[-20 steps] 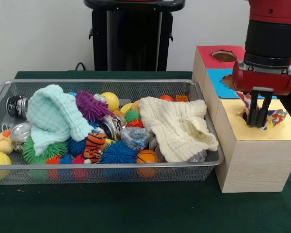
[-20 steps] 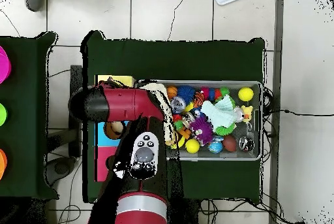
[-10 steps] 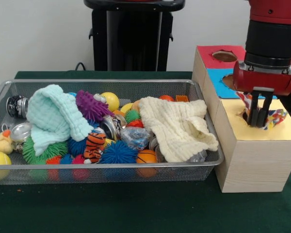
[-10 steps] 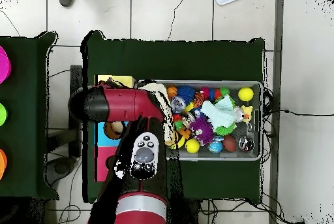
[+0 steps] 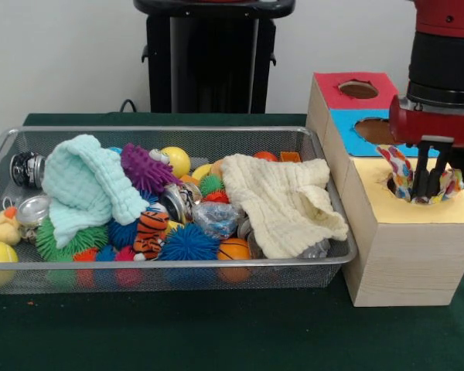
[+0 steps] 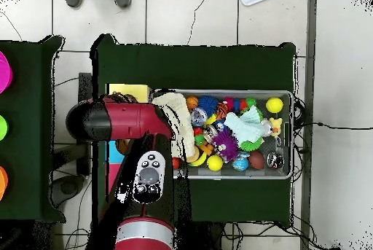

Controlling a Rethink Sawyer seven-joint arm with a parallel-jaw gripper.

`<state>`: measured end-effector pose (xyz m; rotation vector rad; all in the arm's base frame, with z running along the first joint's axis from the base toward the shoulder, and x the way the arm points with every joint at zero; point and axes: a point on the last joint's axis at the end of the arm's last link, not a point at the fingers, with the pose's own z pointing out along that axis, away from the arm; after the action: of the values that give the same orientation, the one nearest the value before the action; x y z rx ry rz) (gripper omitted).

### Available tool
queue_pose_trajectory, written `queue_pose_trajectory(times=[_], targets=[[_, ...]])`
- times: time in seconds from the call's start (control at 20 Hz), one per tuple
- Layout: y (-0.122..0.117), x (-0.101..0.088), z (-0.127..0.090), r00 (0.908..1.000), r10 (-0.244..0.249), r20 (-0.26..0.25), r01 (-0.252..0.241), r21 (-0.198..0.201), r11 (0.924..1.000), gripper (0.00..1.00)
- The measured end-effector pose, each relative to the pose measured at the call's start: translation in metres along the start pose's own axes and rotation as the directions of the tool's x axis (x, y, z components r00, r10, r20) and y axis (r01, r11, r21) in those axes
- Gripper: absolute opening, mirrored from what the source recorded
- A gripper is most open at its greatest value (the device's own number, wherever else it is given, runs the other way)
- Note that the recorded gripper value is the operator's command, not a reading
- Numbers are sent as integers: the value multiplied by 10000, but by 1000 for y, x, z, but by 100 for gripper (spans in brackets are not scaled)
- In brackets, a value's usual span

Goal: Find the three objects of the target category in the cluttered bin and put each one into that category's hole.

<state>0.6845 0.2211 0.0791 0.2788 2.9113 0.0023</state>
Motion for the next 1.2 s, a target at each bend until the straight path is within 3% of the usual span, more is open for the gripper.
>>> queue_pose_trajectory(times=[0.55, 1.2], targets=[[13, 14, -5, 9999, -150, 15, 150, 208, 9997, 0], [12, 14, -3, 9998, -170, 92, 168, 246, 9996, 0]])
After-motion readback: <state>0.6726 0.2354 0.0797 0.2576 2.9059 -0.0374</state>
